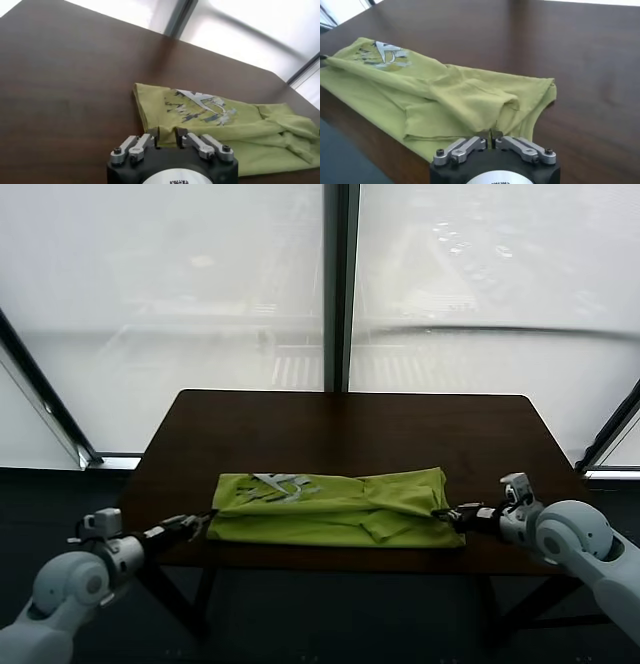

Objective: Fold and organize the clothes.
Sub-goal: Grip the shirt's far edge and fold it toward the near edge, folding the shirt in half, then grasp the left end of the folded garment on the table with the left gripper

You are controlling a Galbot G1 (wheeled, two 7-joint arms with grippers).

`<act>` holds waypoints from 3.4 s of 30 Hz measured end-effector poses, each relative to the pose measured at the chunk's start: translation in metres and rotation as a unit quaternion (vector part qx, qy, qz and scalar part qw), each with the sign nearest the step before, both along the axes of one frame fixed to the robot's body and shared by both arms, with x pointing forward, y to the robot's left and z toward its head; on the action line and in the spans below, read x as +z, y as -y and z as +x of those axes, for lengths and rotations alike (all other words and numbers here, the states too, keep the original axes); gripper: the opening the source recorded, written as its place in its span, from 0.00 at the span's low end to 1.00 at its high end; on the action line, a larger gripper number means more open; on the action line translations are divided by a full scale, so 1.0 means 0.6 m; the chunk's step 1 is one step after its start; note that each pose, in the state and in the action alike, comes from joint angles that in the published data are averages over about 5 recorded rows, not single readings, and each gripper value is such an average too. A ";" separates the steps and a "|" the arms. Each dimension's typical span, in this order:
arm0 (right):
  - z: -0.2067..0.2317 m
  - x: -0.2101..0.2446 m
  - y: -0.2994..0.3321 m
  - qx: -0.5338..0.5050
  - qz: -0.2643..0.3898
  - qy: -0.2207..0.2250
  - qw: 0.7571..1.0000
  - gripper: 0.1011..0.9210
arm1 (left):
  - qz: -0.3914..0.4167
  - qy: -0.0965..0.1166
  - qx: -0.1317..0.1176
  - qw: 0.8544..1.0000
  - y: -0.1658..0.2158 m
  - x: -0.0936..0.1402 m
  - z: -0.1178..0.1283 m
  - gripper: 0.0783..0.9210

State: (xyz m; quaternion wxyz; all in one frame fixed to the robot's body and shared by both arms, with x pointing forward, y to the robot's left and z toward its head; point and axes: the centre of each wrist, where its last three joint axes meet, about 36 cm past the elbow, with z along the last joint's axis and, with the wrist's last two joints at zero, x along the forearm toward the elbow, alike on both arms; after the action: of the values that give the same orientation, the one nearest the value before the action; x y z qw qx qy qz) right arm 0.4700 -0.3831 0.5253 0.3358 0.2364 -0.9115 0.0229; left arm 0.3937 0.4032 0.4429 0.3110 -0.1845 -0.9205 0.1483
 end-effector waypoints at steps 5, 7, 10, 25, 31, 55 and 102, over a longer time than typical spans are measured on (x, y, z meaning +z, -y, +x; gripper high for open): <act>0.029 -0.016 0.014 -0.032 0.006 0.009 0.999 0.98 | -0.003 0.006 0.015 1.000 -0.013 0.013 0.013 0.85; 0.038 -0.030 0.017 -0.041 0.009 0.008 0.999 0.98 | -0.006 0.010 0.022 1.000 -0.015 0.016 0.027 0.94; 0.048 -0.051 0.018 -0.053 0.015 0.006 0.998 0.98 | -0.007 0.018 0.030 0.999 -0.012 0.018 0.052 0.98; 0.084 -0.102 0.014 -0.091 0.045 0.007 0.995 0.98 | -0.006 0.008 0.047 0.999 -0.008 -0.020 0.147 0.98; 0.096 -0.115 0.004 -0.096 0.055 0.006 0.994 0.98 | -0.004 -0.002 0.055 0.998 -0.012 -0.039 0.162 0.98; 0.115 -0.147 -0.007 -0.107 0.061 -0.005 0.992 0.73 | -0.009 -0.010 0.045 0.999 0.016 -0.057 0.181 0.69; 0.078 -0.128 0.017 -0.072 0.069 0.123 0.987 0.87 | 0.006 0.026 0.070 0.997 -0.001 -0.007 0.174 0.60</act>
State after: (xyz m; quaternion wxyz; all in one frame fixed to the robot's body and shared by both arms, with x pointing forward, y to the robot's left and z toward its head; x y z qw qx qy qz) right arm 0.5168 -0.3931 0.4485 0.2052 0.1884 -0.9598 -0.0351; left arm 0.4979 0.4039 0.4388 0.2767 -0.1219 -0.9398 0.1594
